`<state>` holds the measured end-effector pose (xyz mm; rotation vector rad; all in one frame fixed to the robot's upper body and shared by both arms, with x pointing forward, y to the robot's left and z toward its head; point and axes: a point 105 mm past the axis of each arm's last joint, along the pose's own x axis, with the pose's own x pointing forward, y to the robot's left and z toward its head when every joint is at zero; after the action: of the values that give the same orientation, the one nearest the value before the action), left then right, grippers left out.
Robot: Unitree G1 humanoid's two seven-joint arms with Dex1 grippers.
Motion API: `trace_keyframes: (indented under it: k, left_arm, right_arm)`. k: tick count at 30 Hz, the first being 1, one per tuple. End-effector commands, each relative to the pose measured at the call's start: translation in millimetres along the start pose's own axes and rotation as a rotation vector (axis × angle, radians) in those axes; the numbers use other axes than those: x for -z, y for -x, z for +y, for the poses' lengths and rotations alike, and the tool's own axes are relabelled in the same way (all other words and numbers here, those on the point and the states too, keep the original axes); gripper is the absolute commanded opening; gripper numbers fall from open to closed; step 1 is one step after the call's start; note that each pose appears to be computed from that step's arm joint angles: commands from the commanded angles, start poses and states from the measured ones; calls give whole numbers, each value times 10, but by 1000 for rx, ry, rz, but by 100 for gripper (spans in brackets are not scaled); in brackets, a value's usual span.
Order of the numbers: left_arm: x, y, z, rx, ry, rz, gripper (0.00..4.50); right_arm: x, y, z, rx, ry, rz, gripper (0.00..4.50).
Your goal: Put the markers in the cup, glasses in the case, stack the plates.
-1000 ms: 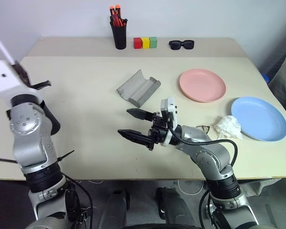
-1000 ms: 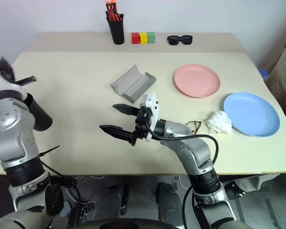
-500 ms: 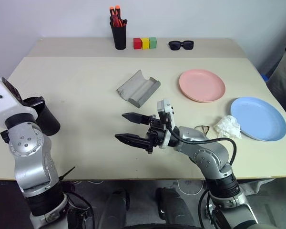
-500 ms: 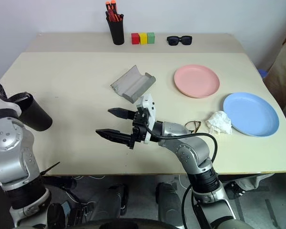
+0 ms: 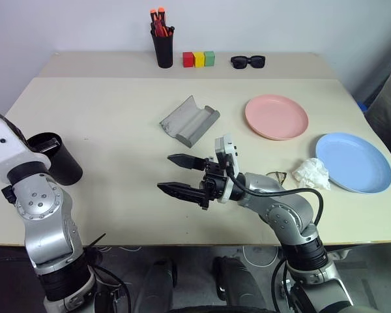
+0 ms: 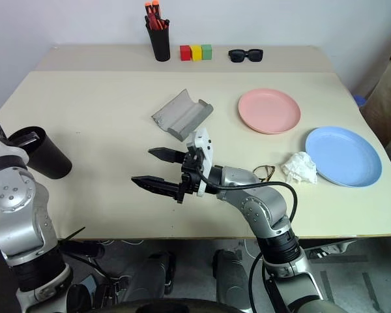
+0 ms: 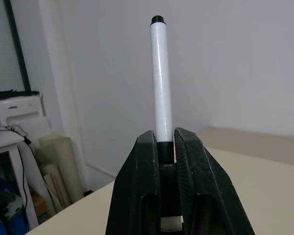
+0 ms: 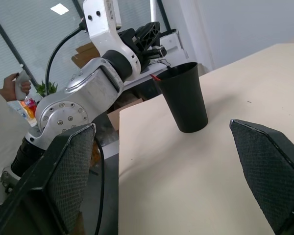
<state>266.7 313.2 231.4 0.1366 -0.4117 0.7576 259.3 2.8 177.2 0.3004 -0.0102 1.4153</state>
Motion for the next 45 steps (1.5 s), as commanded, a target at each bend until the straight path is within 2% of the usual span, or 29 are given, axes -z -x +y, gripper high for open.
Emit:
trace_keyframes:
  k: [1, 18, 30, 36, 45]
  left_arm:
    - [-103, 48, -6, 4, 2, -49, 5]
    - [248, 149, -55, 18, -17, 46, 5]
    - [329, 170, -81, 32, -13, 57, 5]
    - [330, 167, -56, 18, -32, 51, 272]
    - [221, 131, -119, 35, 4, 9, 272]
  right_arm:
    - [-95, -23, 77, -22, 36, -29, 450]
    - [-102, -17, 69, -11, 36, -32, 450]
    - [-99, -13, 76, -7, 37, -33, 450]
    - [-100, -7, 73, -4, 38, -33, 450]
    - [-103, -8, 61, -5, 37, -33, 450]
